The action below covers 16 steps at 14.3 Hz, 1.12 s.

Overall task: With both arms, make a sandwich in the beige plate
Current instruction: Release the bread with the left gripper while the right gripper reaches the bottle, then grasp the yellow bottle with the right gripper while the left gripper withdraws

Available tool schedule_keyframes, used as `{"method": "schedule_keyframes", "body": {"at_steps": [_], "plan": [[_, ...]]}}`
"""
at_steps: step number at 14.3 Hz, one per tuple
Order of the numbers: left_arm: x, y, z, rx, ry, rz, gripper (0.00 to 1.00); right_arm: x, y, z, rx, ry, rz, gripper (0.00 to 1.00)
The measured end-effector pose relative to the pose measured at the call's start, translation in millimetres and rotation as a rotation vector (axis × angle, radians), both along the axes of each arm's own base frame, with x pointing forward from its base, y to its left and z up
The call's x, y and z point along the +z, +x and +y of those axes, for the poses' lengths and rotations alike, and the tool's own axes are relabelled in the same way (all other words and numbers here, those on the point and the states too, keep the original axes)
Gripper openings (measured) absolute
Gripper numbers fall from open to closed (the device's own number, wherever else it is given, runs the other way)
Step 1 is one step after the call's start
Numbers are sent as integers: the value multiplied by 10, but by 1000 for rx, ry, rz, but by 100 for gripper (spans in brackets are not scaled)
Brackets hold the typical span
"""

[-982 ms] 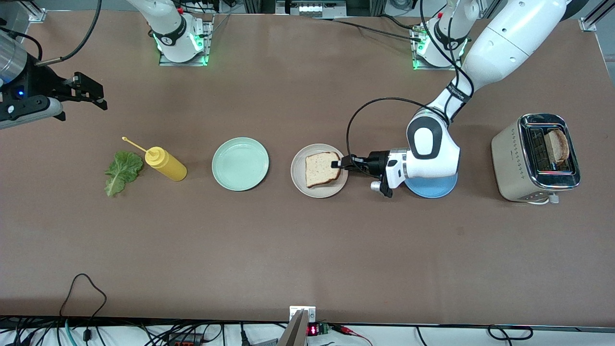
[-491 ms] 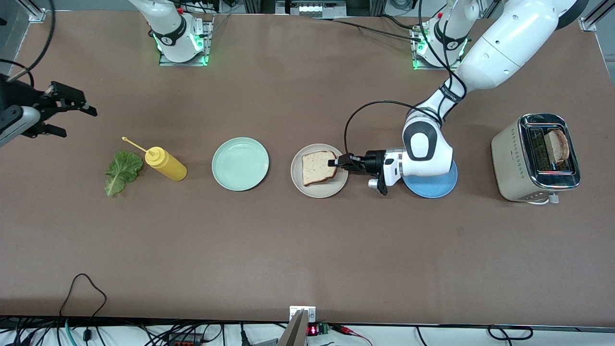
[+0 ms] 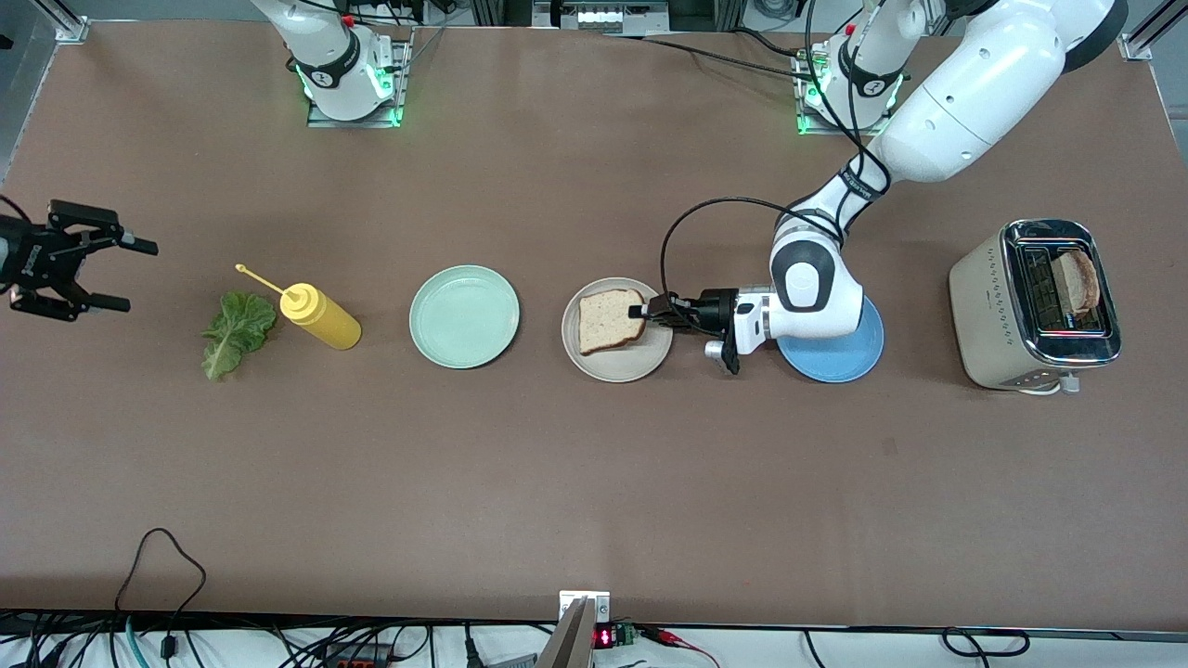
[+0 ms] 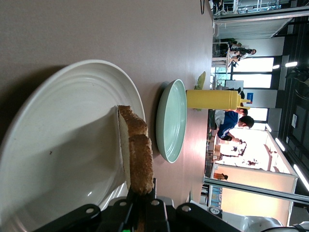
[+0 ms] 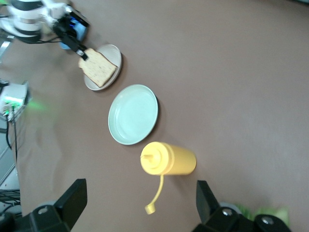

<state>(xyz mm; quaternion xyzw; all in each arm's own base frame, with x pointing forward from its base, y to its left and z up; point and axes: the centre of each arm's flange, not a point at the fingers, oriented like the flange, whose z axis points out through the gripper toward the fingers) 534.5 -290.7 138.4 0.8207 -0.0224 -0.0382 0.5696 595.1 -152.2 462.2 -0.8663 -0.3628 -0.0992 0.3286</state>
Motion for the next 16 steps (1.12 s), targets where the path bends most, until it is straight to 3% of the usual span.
{"method": "schedule_keyframes", "body": {"at_steps": [2,7,10,11,16], "plan": [[3,2,-5,0,-1,-1,15,-298,16,-186,69,104,-95,100],[159,124,44,1,3,-55,64,-1198,-104,-414,149,348,-293,100],[264,196,134,-83,55,-139,96,-1807,-205,-414,184,453,-385,100],[314,233,185,-102,63,-159,100,-2013,-242,-409,191,482,-409,100],[648,370,385,-239,145,-236,100,-2933,-384,-310,203,598,-506,100]]}}
